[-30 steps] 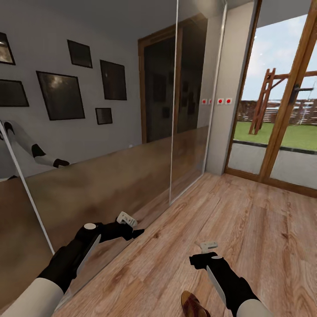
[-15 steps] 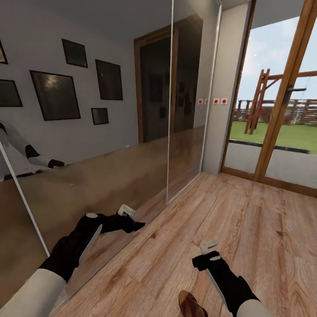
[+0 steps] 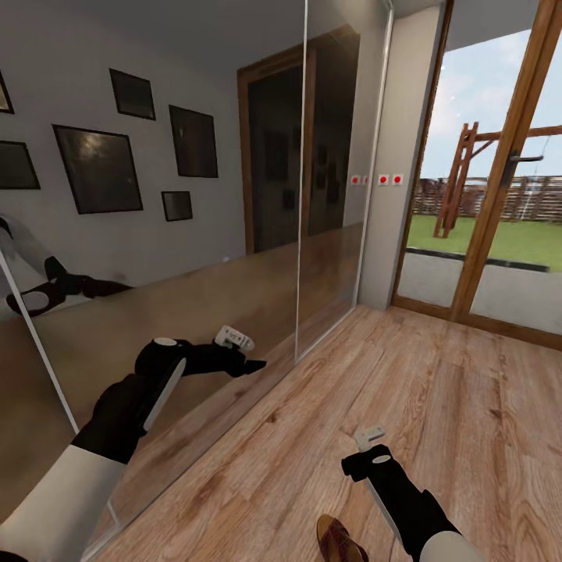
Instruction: Pick up the two gym shoes and the two sandals from the corridor floor and place them onto the hallstand (shoe rack) in the corridor, making sure they are on the rack and not on the floor. Arrange them so the two gym shoes are next to each other and the two sandals are next to each other.
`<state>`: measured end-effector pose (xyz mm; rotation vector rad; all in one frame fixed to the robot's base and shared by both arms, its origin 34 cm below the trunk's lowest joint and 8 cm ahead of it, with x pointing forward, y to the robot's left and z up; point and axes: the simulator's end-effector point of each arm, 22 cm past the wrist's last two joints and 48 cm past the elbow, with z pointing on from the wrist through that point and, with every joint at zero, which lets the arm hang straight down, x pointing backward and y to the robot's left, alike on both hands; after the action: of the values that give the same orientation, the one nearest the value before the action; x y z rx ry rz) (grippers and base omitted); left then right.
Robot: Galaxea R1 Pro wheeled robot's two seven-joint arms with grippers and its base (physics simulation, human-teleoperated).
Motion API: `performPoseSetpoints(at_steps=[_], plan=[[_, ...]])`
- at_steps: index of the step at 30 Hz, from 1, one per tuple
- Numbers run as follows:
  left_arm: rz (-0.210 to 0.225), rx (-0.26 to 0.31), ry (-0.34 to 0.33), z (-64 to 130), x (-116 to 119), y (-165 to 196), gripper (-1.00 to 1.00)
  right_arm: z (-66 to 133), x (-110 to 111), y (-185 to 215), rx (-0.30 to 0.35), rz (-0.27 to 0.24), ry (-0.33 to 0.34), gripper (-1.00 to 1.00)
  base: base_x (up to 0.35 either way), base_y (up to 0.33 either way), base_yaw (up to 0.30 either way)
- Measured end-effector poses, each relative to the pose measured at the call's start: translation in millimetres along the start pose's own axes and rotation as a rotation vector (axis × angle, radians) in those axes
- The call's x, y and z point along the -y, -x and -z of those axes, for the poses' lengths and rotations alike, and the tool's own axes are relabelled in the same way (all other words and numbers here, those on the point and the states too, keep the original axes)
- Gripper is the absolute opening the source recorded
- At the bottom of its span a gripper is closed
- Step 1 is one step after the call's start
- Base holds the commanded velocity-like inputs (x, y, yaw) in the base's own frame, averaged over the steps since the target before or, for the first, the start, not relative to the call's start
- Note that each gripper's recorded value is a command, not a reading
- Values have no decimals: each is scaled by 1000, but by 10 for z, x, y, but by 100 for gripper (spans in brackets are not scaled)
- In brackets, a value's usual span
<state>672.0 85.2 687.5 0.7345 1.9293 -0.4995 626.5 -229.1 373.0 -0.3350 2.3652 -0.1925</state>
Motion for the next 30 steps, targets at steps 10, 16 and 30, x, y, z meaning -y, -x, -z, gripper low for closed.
performPoseSetpoints(at_steps=[10, 16, 30], plan=[[-2, -4, 1, -1, -3, -12, 100, 4, -161, -10, -3, -3, 75, 100, 0, 0, 0], [-1, -7, 2, -2, -7, -26, 100, 60, -478, -47, -9, 0, 251, 100, 0, 0, 0], [-1, -9, 2, -12, -6, -42, 100, 67, -509, -59, -11, 1, 270, 100, -48, -41, -63]])
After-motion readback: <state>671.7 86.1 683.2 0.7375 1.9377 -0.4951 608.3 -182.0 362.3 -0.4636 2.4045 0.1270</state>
